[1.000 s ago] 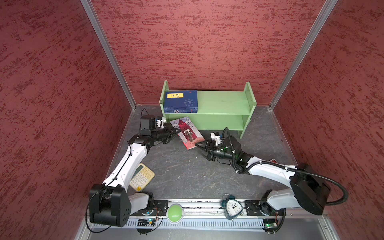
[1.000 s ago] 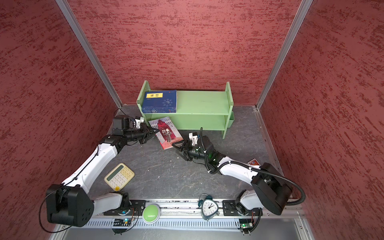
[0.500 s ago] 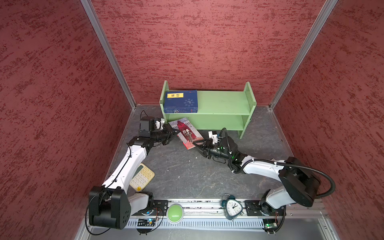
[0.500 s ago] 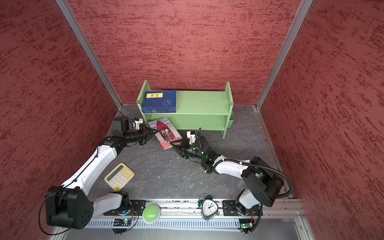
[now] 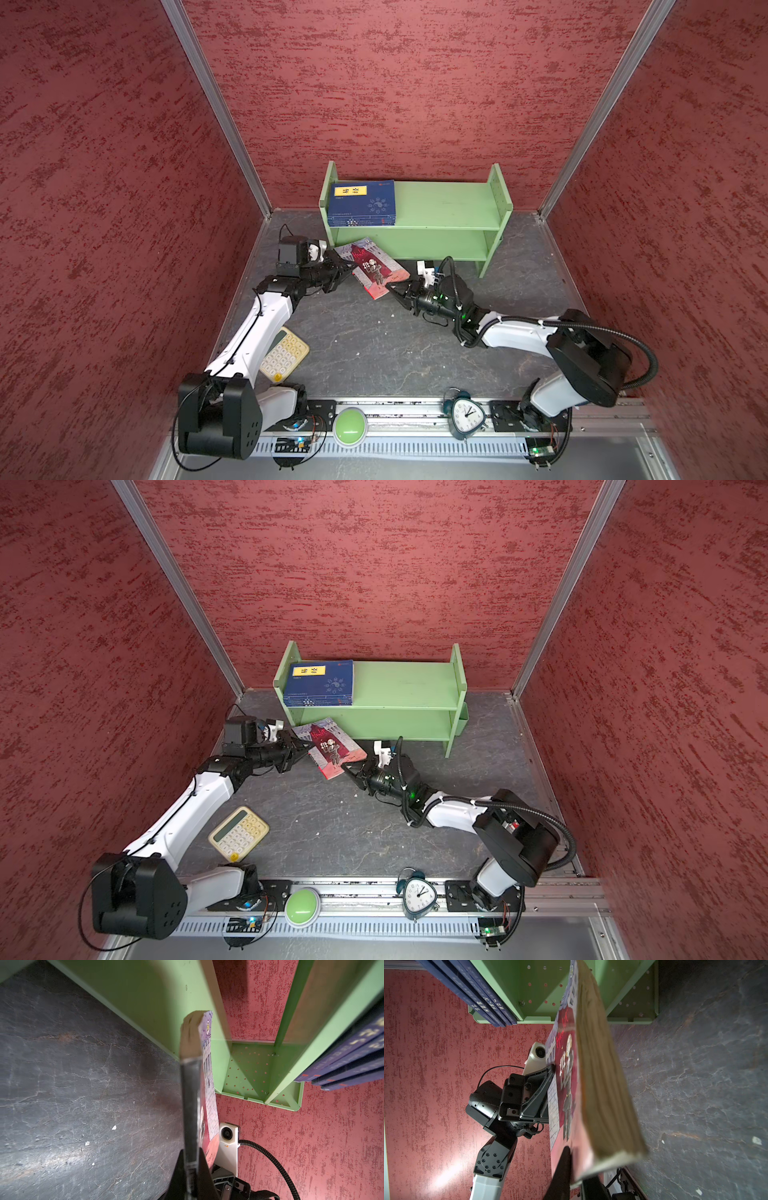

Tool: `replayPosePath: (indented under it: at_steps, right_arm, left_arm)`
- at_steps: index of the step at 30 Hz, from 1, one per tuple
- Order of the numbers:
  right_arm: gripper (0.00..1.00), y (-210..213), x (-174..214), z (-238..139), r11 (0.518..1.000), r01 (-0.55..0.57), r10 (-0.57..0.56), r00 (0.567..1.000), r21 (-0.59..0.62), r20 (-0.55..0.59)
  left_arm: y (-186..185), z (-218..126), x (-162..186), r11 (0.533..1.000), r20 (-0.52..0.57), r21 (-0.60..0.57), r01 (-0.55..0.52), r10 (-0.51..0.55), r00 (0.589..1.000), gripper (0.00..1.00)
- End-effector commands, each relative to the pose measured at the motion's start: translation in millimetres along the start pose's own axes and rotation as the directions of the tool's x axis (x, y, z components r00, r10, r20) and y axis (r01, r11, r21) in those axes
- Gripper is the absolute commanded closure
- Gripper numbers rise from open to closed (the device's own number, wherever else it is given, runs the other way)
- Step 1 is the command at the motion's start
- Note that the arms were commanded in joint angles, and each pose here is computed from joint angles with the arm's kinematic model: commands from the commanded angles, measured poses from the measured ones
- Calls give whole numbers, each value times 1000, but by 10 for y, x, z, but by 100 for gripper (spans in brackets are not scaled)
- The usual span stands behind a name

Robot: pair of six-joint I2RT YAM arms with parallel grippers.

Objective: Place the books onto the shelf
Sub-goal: 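Carry the upright Hamlet book toward the lower shelf opening with both grippers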

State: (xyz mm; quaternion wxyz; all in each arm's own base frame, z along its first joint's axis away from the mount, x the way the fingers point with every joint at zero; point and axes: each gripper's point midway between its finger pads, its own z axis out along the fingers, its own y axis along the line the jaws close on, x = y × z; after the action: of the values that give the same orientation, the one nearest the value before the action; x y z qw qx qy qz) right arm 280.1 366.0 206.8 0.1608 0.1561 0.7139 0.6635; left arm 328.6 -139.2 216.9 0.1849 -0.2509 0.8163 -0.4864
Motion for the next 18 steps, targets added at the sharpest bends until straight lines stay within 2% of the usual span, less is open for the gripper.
replayPosePath:
  at_steps: [1,3,11,14,18]
  right_arm:
    - [91,98,-48,75,997,63,-62,998,-54,18]
    - [92,81,-71,91,995,84,-83,996,-60,16]
    - [94,115,-210,130,985,140,-139,990,-98,14]
    - [94,96,-247,160,984,154,-156,988,-91,-7]
    - [92,62,-345,158,983,159,-161,987,-94,-14]
  left_arm:
    - [-29,-60,72,1000,-15,25,-19,19,1000,94]
    - [16,-67,68,1000,-9,22,-15,15,1000,85]
    - [103,-52,22,1000,10,9,-5,5,1000,79]
    - [98,-53,1,1000,16,8,-12,11,1000,70]
    - [130,-22,-28,1000,19,0,-13,13,1000,66]
